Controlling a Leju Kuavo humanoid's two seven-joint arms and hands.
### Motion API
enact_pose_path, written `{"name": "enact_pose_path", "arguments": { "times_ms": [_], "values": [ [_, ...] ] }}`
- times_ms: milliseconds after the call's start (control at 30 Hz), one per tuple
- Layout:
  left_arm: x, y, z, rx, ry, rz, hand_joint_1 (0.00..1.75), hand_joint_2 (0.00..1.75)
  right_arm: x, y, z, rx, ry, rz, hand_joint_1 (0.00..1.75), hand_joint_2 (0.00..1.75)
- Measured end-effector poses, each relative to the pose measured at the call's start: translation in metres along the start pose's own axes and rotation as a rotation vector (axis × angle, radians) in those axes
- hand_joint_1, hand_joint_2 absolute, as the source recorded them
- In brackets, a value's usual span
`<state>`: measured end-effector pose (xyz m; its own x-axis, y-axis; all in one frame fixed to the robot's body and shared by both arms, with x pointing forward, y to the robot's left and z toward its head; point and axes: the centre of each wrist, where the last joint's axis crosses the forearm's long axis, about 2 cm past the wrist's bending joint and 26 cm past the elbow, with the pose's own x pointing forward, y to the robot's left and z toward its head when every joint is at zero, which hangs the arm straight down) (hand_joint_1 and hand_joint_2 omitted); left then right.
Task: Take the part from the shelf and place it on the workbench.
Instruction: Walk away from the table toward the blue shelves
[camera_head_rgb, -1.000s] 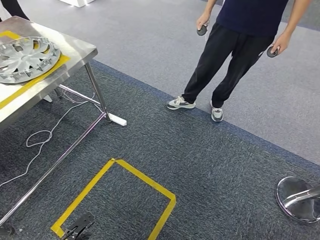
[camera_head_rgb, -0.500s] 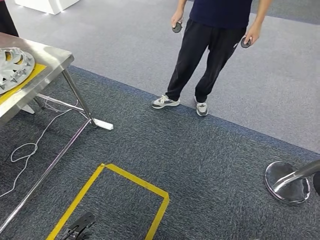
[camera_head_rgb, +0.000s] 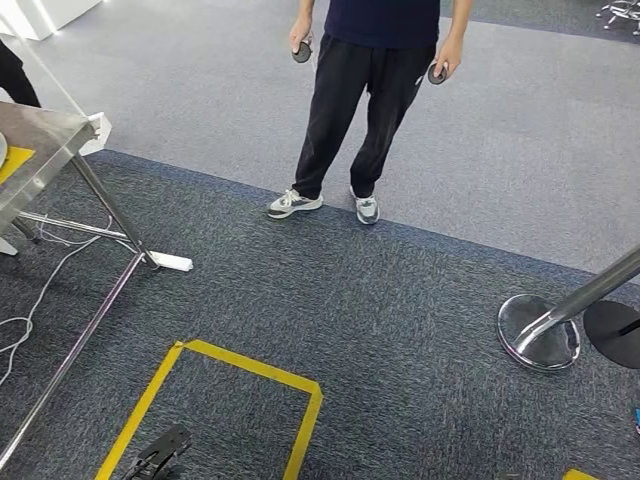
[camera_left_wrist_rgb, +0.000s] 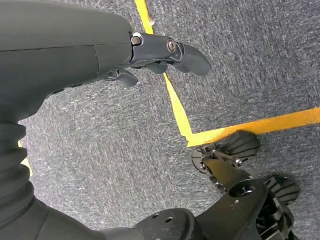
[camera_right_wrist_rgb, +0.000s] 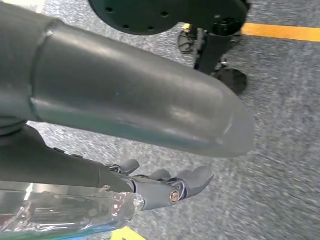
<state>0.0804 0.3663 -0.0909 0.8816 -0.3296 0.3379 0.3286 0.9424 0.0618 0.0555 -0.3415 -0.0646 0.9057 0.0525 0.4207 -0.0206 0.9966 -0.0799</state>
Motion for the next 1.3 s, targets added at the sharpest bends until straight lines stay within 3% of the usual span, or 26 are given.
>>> {"name": "enact_pose_path", "arguments": {
  "times_ms": [1300],
  "values": [
    [-0.0009,-0.0009,-0.0003,-0.007,0.005,0.005,0.00,1.75,0.0001,0.0021,-0.0015,-0.007,0.002,0.002,0.00,0.00]
  ]
}}
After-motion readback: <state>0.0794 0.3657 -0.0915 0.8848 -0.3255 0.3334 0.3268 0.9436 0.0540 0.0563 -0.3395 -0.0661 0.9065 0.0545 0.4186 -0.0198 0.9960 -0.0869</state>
